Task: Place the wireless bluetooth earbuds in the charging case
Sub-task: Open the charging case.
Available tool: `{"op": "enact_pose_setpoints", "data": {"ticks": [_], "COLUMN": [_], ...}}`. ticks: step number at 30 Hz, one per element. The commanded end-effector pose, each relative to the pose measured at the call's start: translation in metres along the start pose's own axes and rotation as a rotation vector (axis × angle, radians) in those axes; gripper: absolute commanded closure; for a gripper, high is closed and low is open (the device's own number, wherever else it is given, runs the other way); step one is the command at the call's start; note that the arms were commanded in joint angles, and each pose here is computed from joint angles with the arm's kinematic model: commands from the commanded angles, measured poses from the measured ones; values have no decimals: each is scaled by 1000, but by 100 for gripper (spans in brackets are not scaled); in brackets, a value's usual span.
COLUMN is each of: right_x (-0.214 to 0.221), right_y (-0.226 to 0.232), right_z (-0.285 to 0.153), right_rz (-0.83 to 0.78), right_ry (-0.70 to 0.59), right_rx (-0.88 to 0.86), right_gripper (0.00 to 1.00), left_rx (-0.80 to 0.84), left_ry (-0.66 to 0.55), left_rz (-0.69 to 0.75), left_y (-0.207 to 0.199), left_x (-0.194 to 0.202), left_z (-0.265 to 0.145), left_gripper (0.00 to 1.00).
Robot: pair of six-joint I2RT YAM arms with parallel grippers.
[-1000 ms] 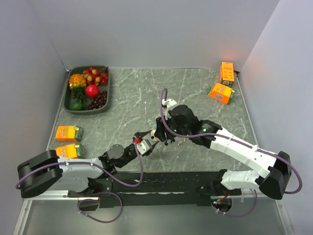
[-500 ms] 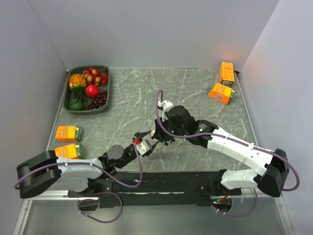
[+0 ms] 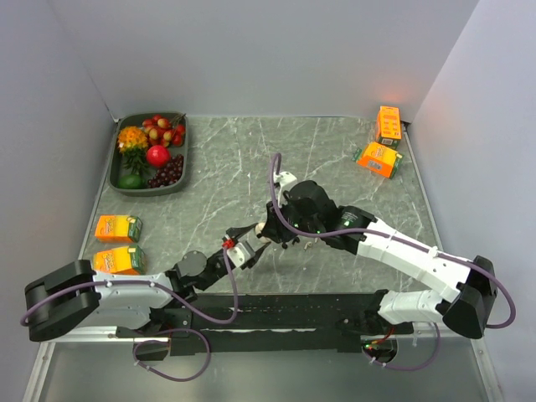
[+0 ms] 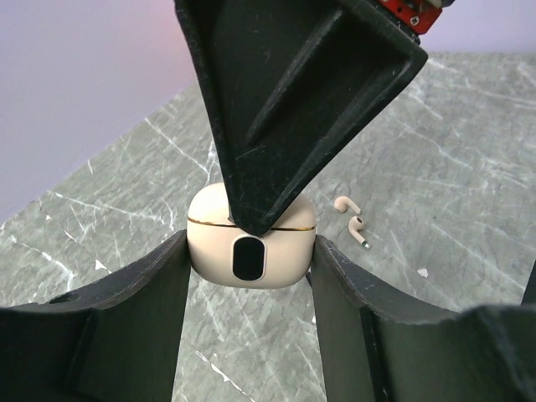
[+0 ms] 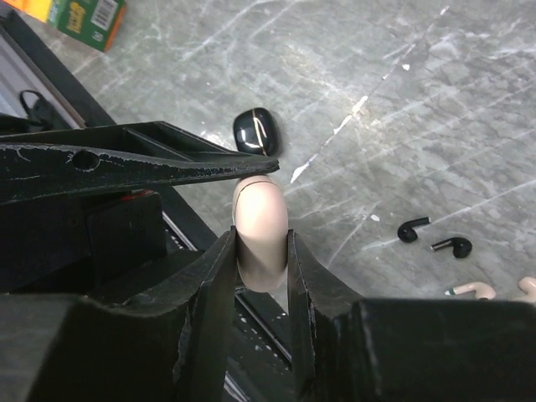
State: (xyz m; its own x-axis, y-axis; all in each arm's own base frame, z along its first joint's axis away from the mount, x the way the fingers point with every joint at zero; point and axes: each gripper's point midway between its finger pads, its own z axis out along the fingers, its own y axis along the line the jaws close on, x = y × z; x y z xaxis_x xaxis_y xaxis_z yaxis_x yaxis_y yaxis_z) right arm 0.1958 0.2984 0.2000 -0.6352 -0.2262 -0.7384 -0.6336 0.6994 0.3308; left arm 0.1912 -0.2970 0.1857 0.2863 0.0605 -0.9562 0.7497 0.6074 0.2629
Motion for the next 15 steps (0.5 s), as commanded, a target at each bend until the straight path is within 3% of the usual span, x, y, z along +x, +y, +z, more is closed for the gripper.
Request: {"op": "enact_pose_setpoints", "data": {"ticks": [1,15], "right_x": [-22,-34], "right_y": [8,23], "right_z": [-13,-36], "right_rz": [8,99], "right_ry": [-76,-136], "right_rx": [-41,-284], "right_gripper": [100,100], "left_rx": [-56,-80], "left_ry": [-141,-200], "left_rz": [-43,-61], "left_y": [13,19], "left_x": [-37,-54], "left_z": [-5,-14], "left_gripper": [99,99]}}
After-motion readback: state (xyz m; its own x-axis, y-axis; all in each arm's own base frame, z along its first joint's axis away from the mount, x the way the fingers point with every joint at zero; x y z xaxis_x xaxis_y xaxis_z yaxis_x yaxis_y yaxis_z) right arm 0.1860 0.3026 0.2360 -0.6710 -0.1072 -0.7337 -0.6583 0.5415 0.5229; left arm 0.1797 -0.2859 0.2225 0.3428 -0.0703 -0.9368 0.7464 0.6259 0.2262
